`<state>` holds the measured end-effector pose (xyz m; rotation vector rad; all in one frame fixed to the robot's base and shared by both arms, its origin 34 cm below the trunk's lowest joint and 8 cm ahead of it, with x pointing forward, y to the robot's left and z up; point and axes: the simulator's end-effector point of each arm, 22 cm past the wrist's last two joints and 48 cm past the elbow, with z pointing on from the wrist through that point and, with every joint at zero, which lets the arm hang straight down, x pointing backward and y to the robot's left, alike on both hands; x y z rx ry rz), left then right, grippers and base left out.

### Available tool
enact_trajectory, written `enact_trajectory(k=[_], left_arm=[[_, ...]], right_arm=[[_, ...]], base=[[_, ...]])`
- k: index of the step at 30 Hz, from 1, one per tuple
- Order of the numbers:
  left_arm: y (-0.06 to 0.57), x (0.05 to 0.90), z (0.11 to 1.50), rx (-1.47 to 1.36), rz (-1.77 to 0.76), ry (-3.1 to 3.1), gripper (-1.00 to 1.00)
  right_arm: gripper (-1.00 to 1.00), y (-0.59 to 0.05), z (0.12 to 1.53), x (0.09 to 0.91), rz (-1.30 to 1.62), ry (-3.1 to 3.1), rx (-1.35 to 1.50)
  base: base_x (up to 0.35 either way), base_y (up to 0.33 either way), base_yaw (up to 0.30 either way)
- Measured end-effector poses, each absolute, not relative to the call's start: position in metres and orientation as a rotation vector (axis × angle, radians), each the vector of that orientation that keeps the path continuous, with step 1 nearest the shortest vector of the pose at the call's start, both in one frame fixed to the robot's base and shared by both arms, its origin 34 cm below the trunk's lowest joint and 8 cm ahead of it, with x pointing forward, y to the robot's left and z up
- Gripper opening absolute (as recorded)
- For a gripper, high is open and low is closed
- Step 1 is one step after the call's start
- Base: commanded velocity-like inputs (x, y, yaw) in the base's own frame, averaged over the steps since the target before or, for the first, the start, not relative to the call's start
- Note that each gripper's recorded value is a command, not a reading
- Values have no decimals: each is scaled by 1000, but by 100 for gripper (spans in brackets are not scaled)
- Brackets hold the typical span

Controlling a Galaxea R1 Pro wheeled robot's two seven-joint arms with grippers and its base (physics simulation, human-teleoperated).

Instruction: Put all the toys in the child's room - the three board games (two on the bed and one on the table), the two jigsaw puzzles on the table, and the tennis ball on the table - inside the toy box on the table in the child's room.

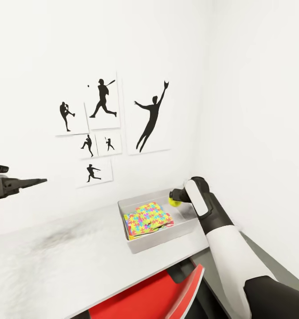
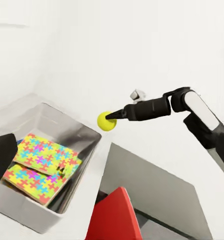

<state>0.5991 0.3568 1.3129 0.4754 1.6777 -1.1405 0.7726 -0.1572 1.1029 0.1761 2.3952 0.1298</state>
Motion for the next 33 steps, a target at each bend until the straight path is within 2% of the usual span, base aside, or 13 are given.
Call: enact_trajectory(k=[6, 33], left_arm=[[343, 593, 1331, 543, -1146, 1630, 100], [344, 606, 1313, 524, -1161, 1662, 100]], right_arm=[[-100, -151, 1112, 778, 139, 2384, 168], [-100, -153, 1097, 788, 127, 2409, 167]], base=[[0, 0, 0], [0, 0, 0]])
